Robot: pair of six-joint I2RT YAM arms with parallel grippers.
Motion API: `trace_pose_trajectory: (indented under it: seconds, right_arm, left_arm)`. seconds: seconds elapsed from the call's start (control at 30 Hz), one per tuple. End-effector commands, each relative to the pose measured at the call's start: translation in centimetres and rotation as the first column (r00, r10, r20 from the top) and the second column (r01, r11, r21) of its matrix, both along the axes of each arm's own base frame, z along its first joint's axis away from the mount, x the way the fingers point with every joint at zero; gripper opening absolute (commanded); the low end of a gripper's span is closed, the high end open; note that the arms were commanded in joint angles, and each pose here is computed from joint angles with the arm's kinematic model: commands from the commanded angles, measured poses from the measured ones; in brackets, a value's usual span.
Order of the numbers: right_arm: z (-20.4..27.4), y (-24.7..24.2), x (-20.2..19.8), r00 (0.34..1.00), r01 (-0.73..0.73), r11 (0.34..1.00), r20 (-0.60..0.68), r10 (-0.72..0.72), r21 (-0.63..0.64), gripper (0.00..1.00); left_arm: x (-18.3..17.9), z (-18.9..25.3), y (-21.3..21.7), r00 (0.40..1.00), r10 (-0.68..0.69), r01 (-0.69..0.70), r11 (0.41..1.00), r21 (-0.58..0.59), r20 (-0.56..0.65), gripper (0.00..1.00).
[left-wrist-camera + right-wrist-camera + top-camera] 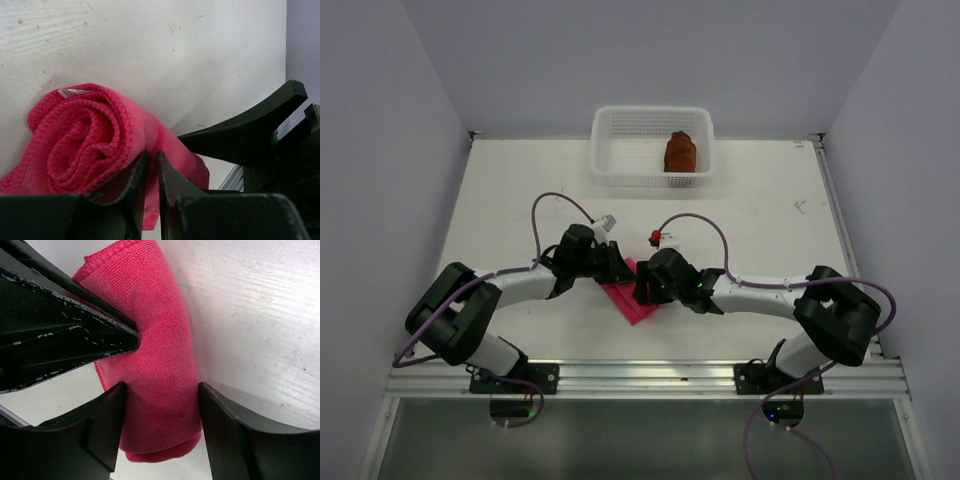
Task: Roll the towels
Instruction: Roll the towel
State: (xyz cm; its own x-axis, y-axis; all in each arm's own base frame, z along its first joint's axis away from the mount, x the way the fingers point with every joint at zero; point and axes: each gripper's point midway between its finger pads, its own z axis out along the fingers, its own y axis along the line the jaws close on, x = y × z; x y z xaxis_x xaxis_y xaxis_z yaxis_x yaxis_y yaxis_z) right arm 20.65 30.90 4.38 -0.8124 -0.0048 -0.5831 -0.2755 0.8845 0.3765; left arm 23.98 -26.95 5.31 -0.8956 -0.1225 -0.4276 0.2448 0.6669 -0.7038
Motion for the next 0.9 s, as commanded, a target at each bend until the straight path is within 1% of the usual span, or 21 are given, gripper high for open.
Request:
trace_pose_trajectory:
  seconds: [0.0, 0.07, 0.1, 0.13, 0.23, 0.3, 0.37, 0.4, 0.47, 0.5, 0.6, 0.87]
  right_arm:
    - [-2.4, -0.8, -1.5, 0.997, -0.062, 0.996, -0.044, 0.058, -0.072, 0.61]
    - [-2.1, -0.5, -1.7, 0.996, -0.081, 0.994, -0.031, 0.078, -0.08, 0.58]
    - [-2.1, -0.8, -1.7, 0.996, -0.083, 0.991, -0.019, 0.082, -0.107, 0.54]
    - [-1.8, -0.5, -1.8, 0.996, -0.091, 0.989, -0.003, 0.091, -0.116, 0.47]
    - [-1.3, -0.9, -1.3, 0.996, -0.067, 0.982, 0.047, 0.077, -0.175, 0.38]
    - [-1.0, -1.2, -1.4, 0.995, -0.056, 0.975, 0.07, 0.072, -0.213, 0.37]
    - [-0.2, -1.3, -0.8, 0.991, -0.012, 0.966, 0.127, 0.046, -0.258, 0.34]
    - [-0.2, -1.8, -0.8, 0.99, -0.002, 0.956, 0.133, 0.043, -0.294, 0.33]
    - [0.6, -1.7, -0.3, 0.984, 0.033, 0.947, 0.178, 0.026, -0.319, 0.33]
    - [0.6, -1.8, -0.4, 0.983, 0.035, 0.941, 0.18, 0.028, -0.338, 0.33]
    - [1.0, -2.1, 0.0, 0.975, 0.085, 0.922, 0.22, 0.001, -0.378, 0.34]
    - [1.1, -1.8, 0.3, 0.967, 0.125, 0.895, 0.253, -0.015, -0.428, 0.34]
  left_arm:
    - [-2.9, -4.8, 3.0, 0.988, 0.047, -0.024, 0.988, 0.152, -0.15, 0.19]
    - [-2.8, -4.7, 3.1, 0.987, 0.053, -0.03, 0.988, 0.154, -0.152, 0.19]
    - [-2.4, -4.5, 3.1, 0.987, 0.069, -0.046, 0.987, 0.153, -0.145, 0.19]
    - [-2.0, -4.0, 3.1, 0.988, 0.074, -0.054, 0.988, 0.144, -0.136, 0.19]
    - [-0.1, -2.2, 2.8, 0.991, 0.091, -0.077, 0.989, 0.128, -0.1, 0.19]
    - [1.5, -0.3, 2.6, 0.993, 0.101, -0.093, 0.988, 0.126, -0.059, 0.2]
    - [2.7, 1.5, 2.4, 0.994, 0.109, -0.105, 0.986, 0.128, -0.03, 0.21]
    - [3.2, 2.1, 2.5, 0.993, 0.115, -0.113, 0.984, 0.135, -0.01, 0.21]
    - [3.8, 3.2, 2.6, 0.992, 0.124, -0.124, 0.982, 0.14, 0.012, 0.22]
    - [4.5, 4.0, 2.5, 0.99, 0.132, -0.136, 0.981, 0.139, 0.04, 0.22]
    - [5.0, 5.3, 2.2, 0.989, 0.133, -0.14, 0.983, 0.121, 0.068, 0.23]
    - [4.1, 6.2, 0.8, 0.993, 0.088, -0.091, 0.995, 0.039, 0.076, 0.24]
